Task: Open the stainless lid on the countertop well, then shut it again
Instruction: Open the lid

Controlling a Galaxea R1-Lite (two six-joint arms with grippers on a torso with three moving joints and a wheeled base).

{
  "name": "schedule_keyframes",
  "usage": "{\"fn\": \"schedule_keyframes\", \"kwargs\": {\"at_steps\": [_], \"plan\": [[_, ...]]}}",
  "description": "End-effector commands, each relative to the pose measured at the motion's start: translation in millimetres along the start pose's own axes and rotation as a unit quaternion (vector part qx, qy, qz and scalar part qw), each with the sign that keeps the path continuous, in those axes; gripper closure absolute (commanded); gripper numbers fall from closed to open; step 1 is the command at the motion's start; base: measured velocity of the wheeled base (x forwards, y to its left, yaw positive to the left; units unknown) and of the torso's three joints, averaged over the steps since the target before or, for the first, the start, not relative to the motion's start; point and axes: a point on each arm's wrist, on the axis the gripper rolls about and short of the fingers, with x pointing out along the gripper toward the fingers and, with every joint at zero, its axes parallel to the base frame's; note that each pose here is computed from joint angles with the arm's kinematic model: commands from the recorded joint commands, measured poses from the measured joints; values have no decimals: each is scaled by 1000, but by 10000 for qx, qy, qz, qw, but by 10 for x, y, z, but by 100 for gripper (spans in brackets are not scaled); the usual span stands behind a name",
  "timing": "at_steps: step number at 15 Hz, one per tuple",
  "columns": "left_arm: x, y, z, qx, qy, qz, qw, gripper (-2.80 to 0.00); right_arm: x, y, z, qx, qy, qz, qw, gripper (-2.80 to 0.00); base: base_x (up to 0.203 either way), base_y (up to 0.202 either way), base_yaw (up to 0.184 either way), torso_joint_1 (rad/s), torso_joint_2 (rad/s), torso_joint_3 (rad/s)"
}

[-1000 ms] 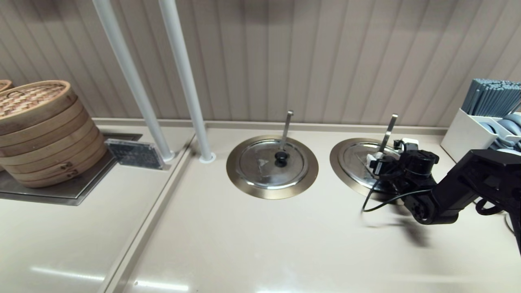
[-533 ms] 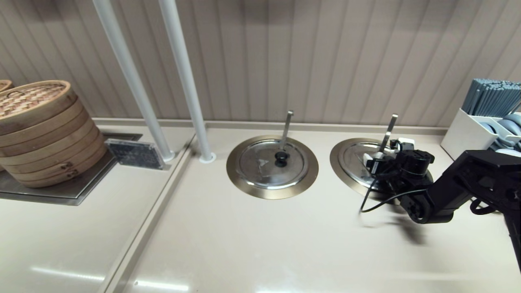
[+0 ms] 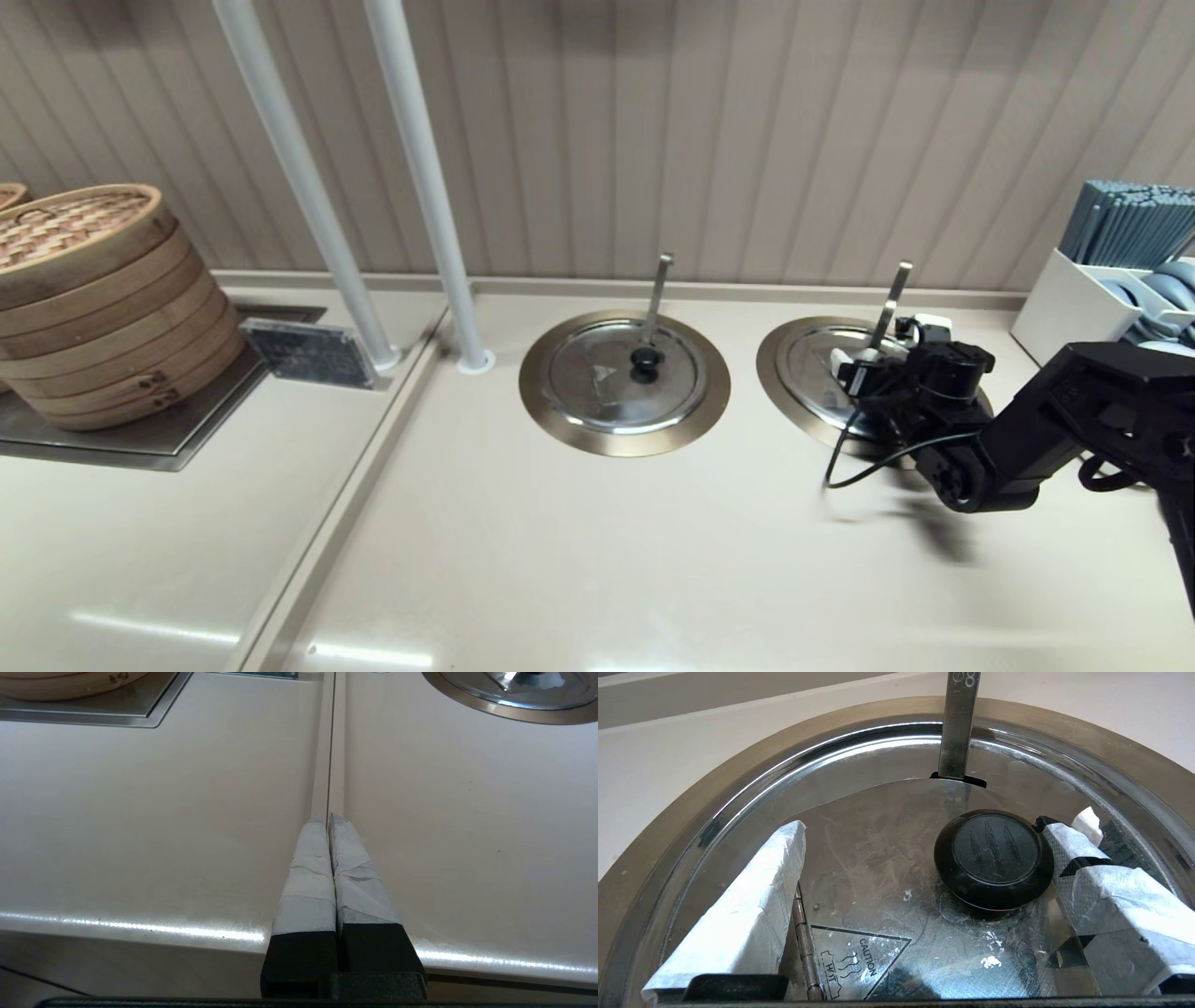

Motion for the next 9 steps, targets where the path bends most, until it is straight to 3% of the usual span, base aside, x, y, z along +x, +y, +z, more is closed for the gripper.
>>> {"fn": "schedule_keyframes", "kwargs": {"at_steps": [1,9], "plan": [[0,0,0,0,3,2,10000,0,-14,16,52,38,-82,20,10000,-280,0,0,0,0,0,0],[0,0,-3,0,9,2,10000,0,-41,53,72,42,-89,59,9999,-280,0,0,0,0,0,0]]}}
